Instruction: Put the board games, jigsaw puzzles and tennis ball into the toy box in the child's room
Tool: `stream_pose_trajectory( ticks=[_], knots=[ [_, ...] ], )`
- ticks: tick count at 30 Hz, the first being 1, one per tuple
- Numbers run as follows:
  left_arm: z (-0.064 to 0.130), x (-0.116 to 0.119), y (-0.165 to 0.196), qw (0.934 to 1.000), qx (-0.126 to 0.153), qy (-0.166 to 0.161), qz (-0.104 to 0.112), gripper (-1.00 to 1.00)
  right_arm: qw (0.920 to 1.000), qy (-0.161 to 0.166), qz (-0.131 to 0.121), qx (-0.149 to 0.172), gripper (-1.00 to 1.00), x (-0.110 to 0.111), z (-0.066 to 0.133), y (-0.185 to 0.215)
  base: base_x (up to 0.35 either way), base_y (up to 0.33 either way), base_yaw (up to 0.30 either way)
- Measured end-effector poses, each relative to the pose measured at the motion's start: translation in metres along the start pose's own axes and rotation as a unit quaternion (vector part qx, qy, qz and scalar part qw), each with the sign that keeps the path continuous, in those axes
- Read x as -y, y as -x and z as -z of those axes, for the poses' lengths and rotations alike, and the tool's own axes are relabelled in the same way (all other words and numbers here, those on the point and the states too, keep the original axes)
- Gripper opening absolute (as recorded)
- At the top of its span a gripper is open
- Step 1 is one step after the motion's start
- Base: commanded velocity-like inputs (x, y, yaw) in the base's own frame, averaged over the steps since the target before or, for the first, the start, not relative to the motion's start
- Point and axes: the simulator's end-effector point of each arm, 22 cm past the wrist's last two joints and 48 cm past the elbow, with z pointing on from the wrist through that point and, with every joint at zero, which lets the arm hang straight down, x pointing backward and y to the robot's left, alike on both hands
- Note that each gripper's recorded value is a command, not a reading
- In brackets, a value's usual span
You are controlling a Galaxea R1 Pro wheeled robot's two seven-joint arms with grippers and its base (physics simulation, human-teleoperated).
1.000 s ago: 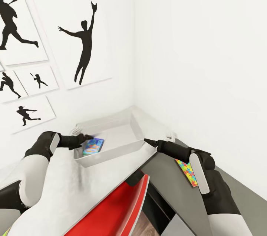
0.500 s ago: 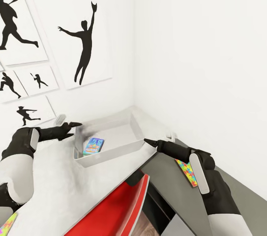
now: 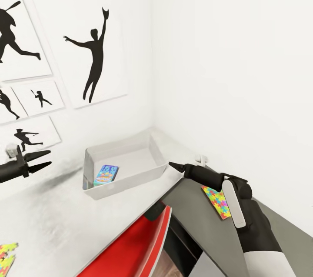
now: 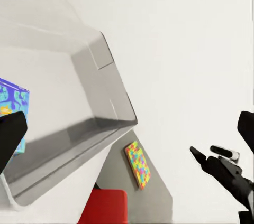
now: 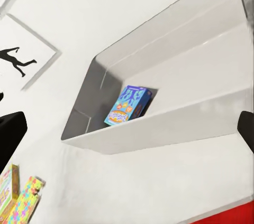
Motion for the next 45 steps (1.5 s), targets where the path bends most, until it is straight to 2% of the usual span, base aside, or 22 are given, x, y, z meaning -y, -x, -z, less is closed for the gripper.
stream_pose_trajectory(
  ticks=[4,8,12,18,21,26,31,37,38,45],
  knots=[
    [0.03,-0.029,-0.033,0.9995,-0.015,0.027,-0.002,1.0,1.0,0.001,0.001,0.001,1.0,-0.002,0.002,-0.001,-0.012,0.001,-0.17],
    [0.041,-0.048,-0.059,0.9987,-0.029,0.043,0.001,1.0,1.0,0.002,0.0,0.002,1.0,-0.003,0.003,-0.001,-0.11,0.075,-0.183],
    [0.044,-0.055,-0.074,0.9983,-0.036,0.046,-0.003,1.0,1.0,0.006,-0.001,0.004,1.0,-0.007,0.005,0.0,-0.112,0.117,-0.186],
    [0.048,-0.053,-0.075,0.9985,-0.031,0.044,-0.01,1.0,0.9999,0.011,-0.001,0.005,1.0,-0.012,0.007,0.0,-0.026,0.03,-0.194],
    [0.049,-0.051,-0.073,0.9986,-0.028,0.043,-0.012,1.0,0.9997,0.025,-0.003,0.003,1.0,-0.018,0.009,-0.004,-0.006,0.007,-0.201],
    [0.05,-0.039,-0.064,0.9995,-0.01,0.023,-0.017,1.0,0.9972,0.072,-0.021,-0.002,1.0,-0.033,0.02,-0.026,-0.002,0.002,-0.203],
    [0.049,-0.027,-0.059,0.9998,0.0,0.002,-0.019,1.0,0.9954,0.084,-0.033,0.03,1.0,-0.026,0.039,-0.026,0.0,0.0,-0.197],
    [0.04,-0.025,-0.07,0.9995,-0.025,0.001,-0.02,1.0,0.9953,0.079,-0.03,0.048,1.0,-0.021,0.044,-0.022,0.0,0.0,-0.065],
    [0.033,-0.026,-0.079,0.9987,-0.046,0.004,-0.02,1.0,0.9954,0.076,-0.028,0.05,1.0,-0.019,0.046,-0.021,0.0,0.0,-0.011],
    [0.029,-0.027,-0.086,0.9981,-0.059,0.005,-0.02,1.0,0.9955,0.075,-0.027,0.051,1.0,-0.018,0.046,-0.021,-0.001,0.0,-0.003]
  ],
)
